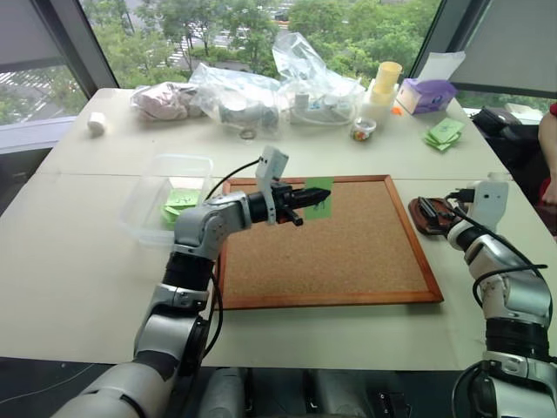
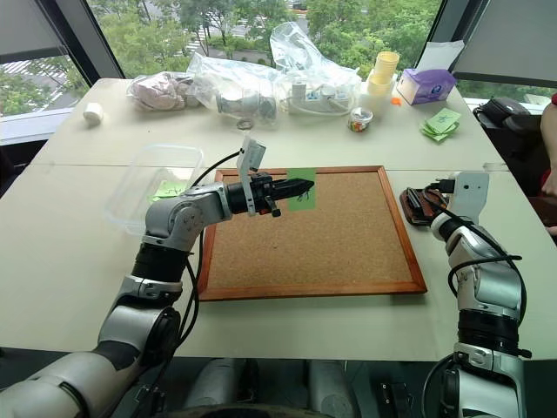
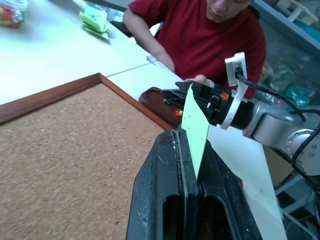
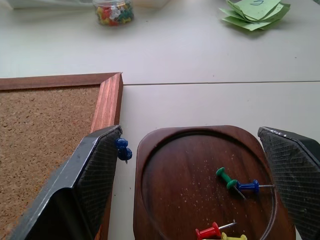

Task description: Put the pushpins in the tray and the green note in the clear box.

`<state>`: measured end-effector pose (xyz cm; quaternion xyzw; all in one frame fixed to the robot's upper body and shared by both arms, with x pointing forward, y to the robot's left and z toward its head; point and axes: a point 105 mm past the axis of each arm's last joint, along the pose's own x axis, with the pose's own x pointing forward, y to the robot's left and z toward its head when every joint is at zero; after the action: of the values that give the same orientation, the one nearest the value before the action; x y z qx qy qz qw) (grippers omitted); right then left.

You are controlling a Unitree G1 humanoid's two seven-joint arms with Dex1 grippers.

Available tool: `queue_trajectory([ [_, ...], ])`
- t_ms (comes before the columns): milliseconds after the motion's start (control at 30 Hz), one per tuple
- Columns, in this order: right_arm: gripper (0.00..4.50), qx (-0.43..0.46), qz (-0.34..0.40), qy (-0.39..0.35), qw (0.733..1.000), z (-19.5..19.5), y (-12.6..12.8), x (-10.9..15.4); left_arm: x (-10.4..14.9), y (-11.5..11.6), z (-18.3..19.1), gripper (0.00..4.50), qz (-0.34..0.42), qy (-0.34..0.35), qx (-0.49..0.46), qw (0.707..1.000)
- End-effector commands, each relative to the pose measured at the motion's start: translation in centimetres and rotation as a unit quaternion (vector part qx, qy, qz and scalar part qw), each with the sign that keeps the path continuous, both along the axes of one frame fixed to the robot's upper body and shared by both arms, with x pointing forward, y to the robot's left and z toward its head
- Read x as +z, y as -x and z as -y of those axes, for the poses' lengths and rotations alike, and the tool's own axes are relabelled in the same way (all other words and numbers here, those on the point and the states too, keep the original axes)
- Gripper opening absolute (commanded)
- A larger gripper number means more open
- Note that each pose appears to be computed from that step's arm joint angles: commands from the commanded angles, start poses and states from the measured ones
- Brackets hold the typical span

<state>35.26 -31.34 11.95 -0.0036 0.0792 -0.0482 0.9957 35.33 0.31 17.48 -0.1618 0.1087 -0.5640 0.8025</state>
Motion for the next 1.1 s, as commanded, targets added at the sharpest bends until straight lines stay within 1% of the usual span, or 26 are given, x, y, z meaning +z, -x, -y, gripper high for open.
queue_trajectory([
  [33, 4.44, -0.006, -0.010, 0.018, 1.000, 0.5, -0.1, 0.0, 1.6, 0.5, 0.2, 0.00, 0.025, 0.018, -0.008, 1.000],
  [200, 4.44, -0.017, -0.043, 0.031, 0.998, 0.7, -0.4, -0.8, 1.6, 0.5, 0.3, 0.00, 0.025, 0.018, -0.004, 1.000],
  [333, 4.44, -0.020, -0.030, 0.017, 0.999, 0.8, -0.5, -0.4, 1.5, 0.4, 0.1, 0.00, 0.026, 0.017, 0.001, 1.000],
  [467, 4.44, 0.002, 0.025, -0.020, 0.999, -0.3, -0.7, 1.7, 1.4, 0.1, -0.2, 0.00, 0.025, 0.017, 0.008, 1.000],
  [700, 4.44, 0.023, 0.082, -0.062, 0.994, -1.3, -0.4, 3.9, 1.4, 0.2, -0.6, 0.00, 0.025, 0.018, 0.009, 0.999],
  [800, 4.44, 0.015, 0.094, -0.064, 0.993, -1.2, -0.5, 4.6, 1.5, 0.0, -0.9, 0.00, 0.026, 0.017, 0.014, 0.999],
  [933, 4.44, 0.014, 0.096, -0.062, 0.993, -1.2, -0.6, 4.7, 1.6, -0.1, -1.2, 0.00, 0.028, 0.016, 0.018, 0.999],
  [1000, 4.44, 0.052, 0.098, -0.049, 0.993, -2.6, -0.5, 5.2, 2.0, -0.1, -1.8, 0.00, 0.035, 0.013, 0.025, 0.999],
  [1033, 4.44, 0.149, 0.100, -0.040, 0.983, -6.6, -0.2, 6.7, 2.8, -0.1, -3.4, 0.00, 0.056, -0.005, 0.043, 0.998],
  [1067, 4.44, 0.220, 0.097, -0.034, 0.970, -9.5, 0.5, 7.5, 3.5, -0.1, -4.5, 0.00, 0.071, -0.019, 0.055, 0.996],
  [1100, 4.44, 0.265, 0.093, -0.031, 0.959, -11.4, 1.1, 7.8, 3.8, 0.0, -5.2, 0.00, 0.080, -0.029, 0.063, 0.994],
])
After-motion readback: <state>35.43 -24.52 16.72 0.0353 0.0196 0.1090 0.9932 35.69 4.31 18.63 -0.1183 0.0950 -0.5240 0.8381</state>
